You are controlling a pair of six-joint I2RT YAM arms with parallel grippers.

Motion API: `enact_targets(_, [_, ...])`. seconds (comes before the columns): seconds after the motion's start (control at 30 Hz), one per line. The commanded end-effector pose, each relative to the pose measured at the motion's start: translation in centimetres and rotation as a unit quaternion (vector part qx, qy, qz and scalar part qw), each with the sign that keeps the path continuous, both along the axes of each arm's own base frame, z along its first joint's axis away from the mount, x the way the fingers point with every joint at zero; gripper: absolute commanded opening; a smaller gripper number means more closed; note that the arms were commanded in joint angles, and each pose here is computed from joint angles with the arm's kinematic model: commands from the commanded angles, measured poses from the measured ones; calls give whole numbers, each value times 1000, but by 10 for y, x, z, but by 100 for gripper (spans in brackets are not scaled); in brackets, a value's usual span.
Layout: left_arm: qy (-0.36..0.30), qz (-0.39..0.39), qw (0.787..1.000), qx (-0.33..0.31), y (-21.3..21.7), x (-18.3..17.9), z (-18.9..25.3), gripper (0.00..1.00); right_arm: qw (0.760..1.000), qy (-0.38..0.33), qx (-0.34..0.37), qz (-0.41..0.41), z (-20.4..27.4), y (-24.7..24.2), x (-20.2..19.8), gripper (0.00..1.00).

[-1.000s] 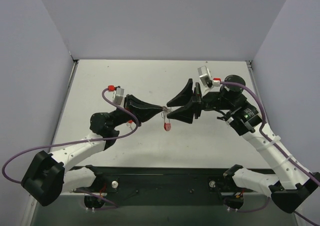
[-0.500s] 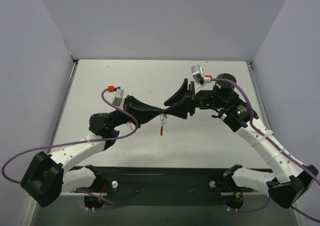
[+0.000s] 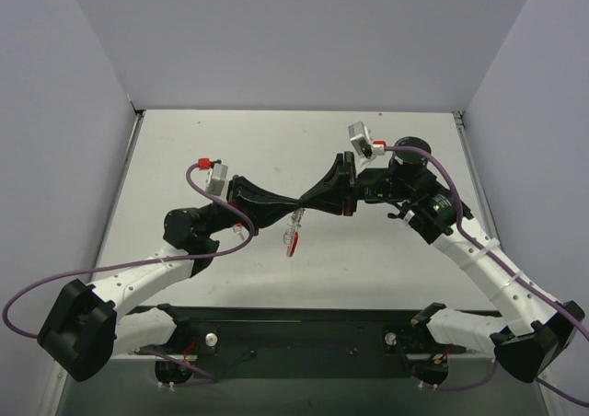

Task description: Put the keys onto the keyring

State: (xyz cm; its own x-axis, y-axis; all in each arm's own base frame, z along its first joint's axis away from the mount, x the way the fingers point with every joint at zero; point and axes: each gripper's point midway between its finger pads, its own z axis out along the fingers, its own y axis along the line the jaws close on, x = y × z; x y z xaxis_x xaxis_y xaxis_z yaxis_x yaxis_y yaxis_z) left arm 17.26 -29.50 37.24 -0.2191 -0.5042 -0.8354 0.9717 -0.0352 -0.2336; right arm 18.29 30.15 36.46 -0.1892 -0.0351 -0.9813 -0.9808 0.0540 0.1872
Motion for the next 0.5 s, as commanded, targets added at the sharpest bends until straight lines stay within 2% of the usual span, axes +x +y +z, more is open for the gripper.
enact_targets(0.0, [-189, -4, 973, -131, 35, -53, 75, 0, 999, -34, 19, 5, 12, 3, 0, 0])
enact_targets(0.17, [-201, 2, 974, -104, 31, -51, 70, 0, 999, -39, 12, 8, 16, 0, -3, 0])
enact_targets(0.2, [-189, 2, 979, -81, 26, -46, 64, 1, 999, -40, 8, 8, 16, -1, -4, 0])
enact_targets(0.27, [-215, 17, 974, -65, 27, -47, 66, 31, 999, -42, -6, 6, 14, -5, -5, 0])
enact_targets(0.3, [-198, 16, 980, -31, 21, -41, 55, 46, 999, -37, -15, 5, 11, -7, -6, 0])
enact_targets(0.37, [-209, 22, 978, 7, 20, -41, 50, 64, 999, -42, -30, 3, 8, -13, -9, 0])
enact_targets(0.43, [-205, 24, 978, 38, 18, -39, 47, 68, 998, -32, -47, 2, 3, -18, -12, 0])
enact_targets(0.47, [-200, 26, 977, 75, 15, -35, 41, 69, 998, -36, -47, 1, 6, -20, -14, 0])
